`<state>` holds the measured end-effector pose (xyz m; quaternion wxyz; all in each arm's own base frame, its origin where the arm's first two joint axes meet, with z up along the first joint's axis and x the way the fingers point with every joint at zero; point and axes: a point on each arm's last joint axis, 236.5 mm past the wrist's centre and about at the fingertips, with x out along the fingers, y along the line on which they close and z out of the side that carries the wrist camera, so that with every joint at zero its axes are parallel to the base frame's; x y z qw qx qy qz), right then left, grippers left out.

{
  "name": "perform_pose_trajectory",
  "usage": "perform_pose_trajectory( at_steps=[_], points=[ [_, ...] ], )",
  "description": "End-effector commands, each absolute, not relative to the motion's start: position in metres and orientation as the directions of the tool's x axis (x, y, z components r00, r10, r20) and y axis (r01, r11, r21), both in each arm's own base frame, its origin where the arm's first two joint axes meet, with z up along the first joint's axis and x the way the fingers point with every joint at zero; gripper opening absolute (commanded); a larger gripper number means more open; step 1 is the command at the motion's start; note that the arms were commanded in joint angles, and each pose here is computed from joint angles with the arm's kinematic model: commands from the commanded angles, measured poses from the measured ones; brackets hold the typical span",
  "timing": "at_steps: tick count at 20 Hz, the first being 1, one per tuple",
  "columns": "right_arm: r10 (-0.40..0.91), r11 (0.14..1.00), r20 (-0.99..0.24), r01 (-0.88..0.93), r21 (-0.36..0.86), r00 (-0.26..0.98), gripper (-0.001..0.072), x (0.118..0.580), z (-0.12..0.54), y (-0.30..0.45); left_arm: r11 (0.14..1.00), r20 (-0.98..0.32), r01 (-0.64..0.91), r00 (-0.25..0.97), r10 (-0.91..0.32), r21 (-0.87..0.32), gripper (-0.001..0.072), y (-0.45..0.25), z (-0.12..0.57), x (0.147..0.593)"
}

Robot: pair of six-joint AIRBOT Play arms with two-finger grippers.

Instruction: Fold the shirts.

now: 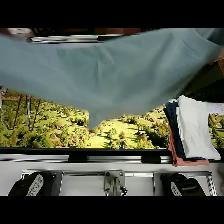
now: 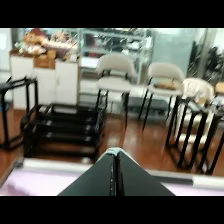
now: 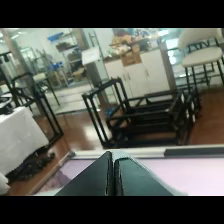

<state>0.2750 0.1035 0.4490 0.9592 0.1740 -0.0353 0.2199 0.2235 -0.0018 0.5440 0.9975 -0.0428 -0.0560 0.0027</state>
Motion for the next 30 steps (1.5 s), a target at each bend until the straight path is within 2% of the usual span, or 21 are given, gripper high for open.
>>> perform_pose_trajectory(
  at_steps=[1, 4, 5, 7, 10, 12, 14, 15, 17, 19, 20, 22, 24, 25, 26, 27, 28, 29, 30],
  points=[
    [0.348, 0.871, 0.027, -0.334, 0.361, 0.937, 0.0065, 0.260, 0.425, 0.086, 0.990, -0.122, -0.097, 0.989, 0.085, -0.097, 0.0036, 0.013, 0.480, 0.215],
    [0.321, 0.888, 0.015, -0.306, 0.342, 0.947, 0.0065, 0.265, 0.422, 0.080, 0.991, -0.234, -0.098, 0.969, 0.075, -0.088, 0.0036, 0.018, 0.444, 0.229],
    [0.305, 0.899, -0.026, -0.278, 0.339, 0.952, 0.0065, 0.270, 0.412, 0.077, 0.991, -0.263, -0.099, 0.962, 0.073, -0.087, 0.0036, 0.020, 0.433, 0.235],
    [0.282, 0.919, -0.224, -0.196, 0.341, 0.933, 0.0065, 0.283, 0.363, 0.073, 0.988, -0.353, -0.104, 0.934, 0.057, -0.115, 0.0035, 0.025, 0.398, 0.251],
    [0.268, 0.942, -0.586, -0.081, 0.325, 0.765, 0.0065, 0.308, 0.248, 0.077, 0.974, -0.570, -0.130, 0.822, 0.000, -0.187, 0.0035, 0.034, 0.295, 0.284],
    [0.257, 0.945, -0.700, -0.021, 0.328, 0.666, 0.0065, 0.340, 0.174, 0.081, 0.962, -0.671, -0.152, 0.741, -0.041, -0.226, 0.0035, 0.041, 0.217, 0.314],
    [0.243, 0.938, -0.714, 0.029, 0.346, 0.656, 0.0065, 0.392, 0.115, 0.083, 0.943, -0.681, -0.143, 0.725, -0.106, -0.299, 0.0035, 0.036, 0.159, 0.357],
    [0.259, 0.918, -0.687, 0.048, 0.394, 0.679, 0.0065, 0.421, 0.098, 0.090, 0.945, -0.675, -0.106, 0.724, -0.140, -0.309, 0.0035, 0.031, 0.137, 0.379],
    [0.286, 0.827, -0.567, 0.099, 0.553, 0.773, 0.0066, 0.483, 0.079, 0.101, 0.941, -0.686, -0.079, 0.705, -0.181, -0.329, 0.0036, 0.024, 0.100, 0.422],
    [0.239, 0.724, -0.482, 0.176, 0.667, 0.843, 0.0066, 0.523, 0.060, 0.092, 0.921, -0.692, -0.104, 0.692, -0.205, -0.376, 0.0037, 0.023, 0.073, 0.459],
    [0.215, 0.701, -0.479, 0.207, 0.683, 0.851, 0.0066, 0.532, 0.048, 0.087, 0.905, -0.691, -0.118, 0.688, -0.222, -0.408, 0.0037, 0.022, 0.063, 0.472],
    [0.219, 0.723, -0.533, 0.231, 0.651, 0.817, 0.0066, 0.532, 0.017, 0.089, 0.872, -0.705, -0.147, 0.657, -0.267, -0.467, 0.0037, 0.016, 0.037, 0.486],
    [0.270, 0.748, -0.609, 0.237, 0.620, 0.746, 0.0067, 0.519, -0.010, 0.101, 0.846, -0.736, -0.167, 0.595, -0.323, -0.506, 0.0037, 0.002, 0.009, 0.483],
    [0.284, 0.756, -0.623, 0.229, 0.613, 0.729, 0.0096, 0.515, -0.013, 0.105, 0.833, -0.751, -0.170, 0.552, -0.362, -0.527, 0.0038, -0.008, -0.002, 0.477],
    [0.291, 0.756, -0.621, 0.223, 0.616, 0.728, 0.0222, 0.513, -0.010, 0.106, 0.823, -0.769, -0.166, 0.491, -0.409, -0.543, 0.0083, -0.019, -0.010, 0.464],
    [0.297, 0.760, -0.613, 0.208, 0.616, 0.732, 0.0451, 0.511, 0.000, 0.106, 0.821, -0.788, -0.159, 0.426, -0.444, -0.549, 0.0259, -0.024, -0.012, 0.448],
    [0.304, 0.793, -0.603, 0.155, 0.589, 0.738, 0.0514, 0.507, 0.015, 0.103, 0.822, -0.807, -0.156, 0.358, -0.469, -0.547, 0.0474, -0.023, -0.012, 0.431],
    [0.307, 0.833, -0.602, 0.098, 0.545, 0.737, 0.0514, 0.501, 0.030, 0.097, 0.823, -0.825, -0.158, 0.271, -0.495, -0.546, 0.0585, -0.018, -0.010, 0.409],
    [0.304, 0.859, -0.611, 0.067, 0.508, 0.731, 0.0514, 0.490, 0.045, 0.087, 0.827, -0.841, -0.165, 0.173, -0.513, -0.538, 0.0581, -0.010, -0.007, 0.384]
  ],
)
